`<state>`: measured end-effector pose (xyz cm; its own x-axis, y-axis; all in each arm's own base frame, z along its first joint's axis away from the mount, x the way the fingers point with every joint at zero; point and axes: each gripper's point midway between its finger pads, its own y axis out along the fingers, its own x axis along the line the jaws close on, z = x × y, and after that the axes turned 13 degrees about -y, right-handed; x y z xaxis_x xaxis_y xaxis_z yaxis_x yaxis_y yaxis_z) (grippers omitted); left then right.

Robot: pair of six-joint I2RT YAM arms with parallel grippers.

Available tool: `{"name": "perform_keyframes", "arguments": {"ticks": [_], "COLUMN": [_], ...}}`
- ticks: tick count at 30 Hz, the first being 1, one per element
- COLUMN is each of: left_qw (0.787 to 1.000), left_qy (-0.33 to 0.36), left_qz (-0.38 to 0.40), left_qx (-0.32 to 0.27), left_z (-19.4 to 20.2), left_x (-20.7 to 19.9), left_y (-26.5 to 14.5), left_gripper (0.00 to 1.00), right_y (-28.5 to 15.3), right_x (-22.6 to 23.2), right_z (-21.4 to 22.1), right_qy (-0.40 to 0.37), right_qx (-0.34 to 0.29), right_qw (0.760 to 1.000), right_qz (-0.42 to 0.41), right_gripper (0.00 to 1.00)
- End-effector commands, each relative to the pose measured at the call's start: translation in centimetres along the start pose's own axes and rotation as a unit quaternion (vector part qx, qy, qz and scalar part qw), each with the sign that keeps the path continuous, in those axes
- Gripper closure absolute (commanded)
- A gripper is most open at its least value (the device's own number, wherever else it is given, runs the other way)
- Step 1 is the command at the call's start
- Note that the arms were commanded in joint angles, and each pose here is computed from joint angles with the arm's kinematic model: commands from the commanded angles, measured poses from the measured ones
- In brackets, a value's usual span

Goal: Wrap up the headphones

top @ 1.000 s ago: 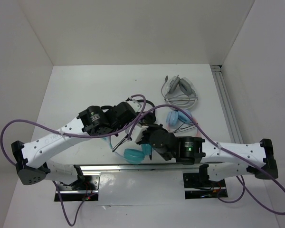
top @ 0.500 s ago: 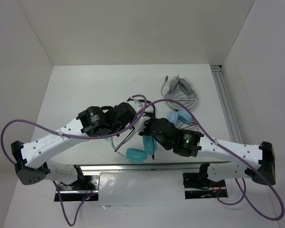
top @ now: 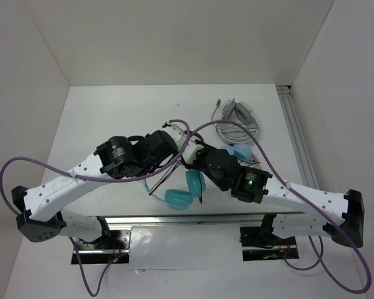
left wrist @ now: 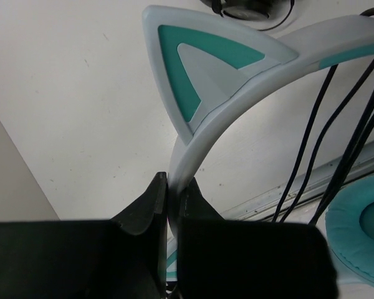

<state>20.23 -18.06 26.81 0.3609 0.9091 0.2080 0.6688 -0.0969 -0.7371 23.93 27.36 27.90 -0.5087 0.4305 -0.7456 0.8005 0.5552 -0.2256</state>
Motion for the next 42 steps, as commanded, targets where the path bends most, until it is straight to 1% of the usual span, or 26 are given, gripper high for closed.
{"name": "perform_keyframes", "arguments": {"ticks": [1, 2, 4, 6, 7, 13, 15, 16, 17, 19, 20, 23, 24, 25, 26, 27, 29, 30, 31, 32, 34, 36, 37, 38, 39, 42], "left_qw": [1.0, 0.999, 1.0, 1.0, 1.0, 1.0, 1.0, 1.0, 1.0, 1.0, 1.0, 0.999, 0.999, 0.999, 0.998, 0.998, 0.996, 0.996, 0.995, 0.994, 0.994, 0.993, 0.993, 0.992, 0.991, 0.995], "left_qy": [-0.019, -0.022, -0.014, -0.014, -0.016, -0.013, -0.011, -0.013, -0.012, -0.014, -0.016, -0.029, -0.037, -0.04, -0.043, -0.046, -0.056, -0.058, -0.061, -0.077, -0.077, -0.089, -0.09, -0.093, -0.092, -0.075], "left_qz": [0.003, 0.005, 0.009, 0.008, 0.01, 0.009, 0.011, 0.005, 0.0, -0.008, 0.0, -0.005, 0.002, -0.009, -0.011, -0.01, -0.015, -0.01, -0.008, -0.009, -0.007, -0.02, -0.034, -0.052, -0.055, -0.053], "left_qx": [-0.02, -0.024, -0.016, -0.015, -0.019, -0.016, -0.013, -0.007, -0.001, 0.009, 0.013, 0.019, 0.021, 0.029, 0.038, 0.045, 0.065, 0.072, 0.076, 0.074, 0.079, 0.076, 0.069, 0.074, 0.075, 0.051], "left_z": [-0.9, -1.2, -0.8, -0.7, -0.7, -0.7, -0.7, -0.7, -0.3, -0.2, -0.1, -0.1, -0.2, -0.2, -0.4, -0.5, -0.7, -0.7, -0.8, -1.2, -1.1, -1.2, -1.5, -1.3, -1.4, -2.8], "left_x": [1.2, 1.1, 0.9, 0.7, 0.9, 1.1, 1.2, 1.3, 1.6, 1.9, 1.6, 2.5, 2.5, 3.2, 3.1, 3.0, 3.1, 3.0, 3.2, 3.7, 4.2, 5.6, 6.4, 7.6, 7.9, 8.8], "left_y": [-2.3, -2.2, -2.0, -1.8, -2.0, -1.6, -1.6, -1.2, -0.8, 0.1, 0.6, 1.7, 1.9, 2.5, 3.1, 3.5, 5.0, 5.6, 6.2, 6.8, 7.8, 8.9, 9.1, 9.5, 9.9, 10.3], "left_gripper": [1.0, 1.0, 1.0, 1.0, 1.0, 1.0, 1.0, 1.0, 1.0, 1.0, 1.0, 1.0, 1.0, 1.0, 1.0, 1.0, 1.0, 1.0, 1.0, 1.0, 1.0, 1.0, 1.0, 1.0, 1.0, 1.0], "right_y": [-0.1, 0.0, -0.1, 0.1, -0.1, -0.1, -0.1, 0.1, 0.0, 0.0, 0.0, -0.6, -1.0, -1.7, -1.9, -2.3, -2.9, -2.8, -3.0, -3.0, -3.5, -4.5, -4.7, -4.6, -4.8, -5.3], "right_x": [-3.8, -3.8, -4.3, -4.4, -5.0, -6.0, -6.7, -7.3, -8.0, -9.3, -10.3, -12.1, -12.9, -14.2, -14.2, -15.2, -15.3, -15.2, -15.5, -15.1, -15.2, -15.6, -15.3, -15.1, -14.9, -14.8], "right_z": [1.6, 1.6, 1.5, 1.9, 1.9, 2.3, 3.2, 3.3, 4.2, 4.9, 5.4, 5.2, 5.5, 5.0, 5.2, 4.7, 4.4, 3.8, 3.4, 3.7, 3.7, 3.0, 2.7, 2.8, 2.6, 1.6], "right_qy": [0.046, 0.047, 0.058, 0.059, 0.065, 0.072, 0.08, 0.085, 0.094, 0.117, 0.144, 0.18, 0.2, 0.215, 0.222, 0.246, 0.258, 0.268, 0.273, 0.273, 0.281, 0.29, 0.289, 0.292, 0.294, 0.304], "right_qx": [0.032, 0.03, 0.023, 0.026, 0.023, 0.023, 0.038, 0.038, 0.052, 0.058, 0.059, 0.053, 0.061, 0.052, 0.059, 0.052, 0.054, 0.046, 0.04, 0.05, 0.05, 0.033, 0.028, 0.031, 0.034, 0.027], "right_qw": [0.996, 0.996, 0.995, 0.995, 0.993, 0.992, 0.989, 0.987, 0.983, 0.977, 0.971, 0.96, 0.952, 0.945, 0.943, 0.935, 0.934, 0.935, 0.934, 0.936, 0.933, 0.93, 0.933, 0.933, 0.934, 0.934], "right_qz": [0.076, 0.074, 0.079, 0.082, 0.092, 0.102, 0.117, 0.13, 0.151, 0.17, 0.183, 0.206, 0.223, 0.239, 0.24, 0.249, 0.24, 0.228, 0.225, 0.219, 0.218, 0.221, 0.212, 0.209, 0.202, 0.186], "right_gripper": [0.56, 0.56, 0.52, 0.43, 0.41, 0.41, 0.41, 0.36, 0.35, 0.33, 0.32, 0.3, 0.3, 0.29, 0.29, 0.29, 0.26, 0.24, 0.15, 0.15, 0.15, 0.15, 0.14, 0.14, 0.14, 0.14]}}
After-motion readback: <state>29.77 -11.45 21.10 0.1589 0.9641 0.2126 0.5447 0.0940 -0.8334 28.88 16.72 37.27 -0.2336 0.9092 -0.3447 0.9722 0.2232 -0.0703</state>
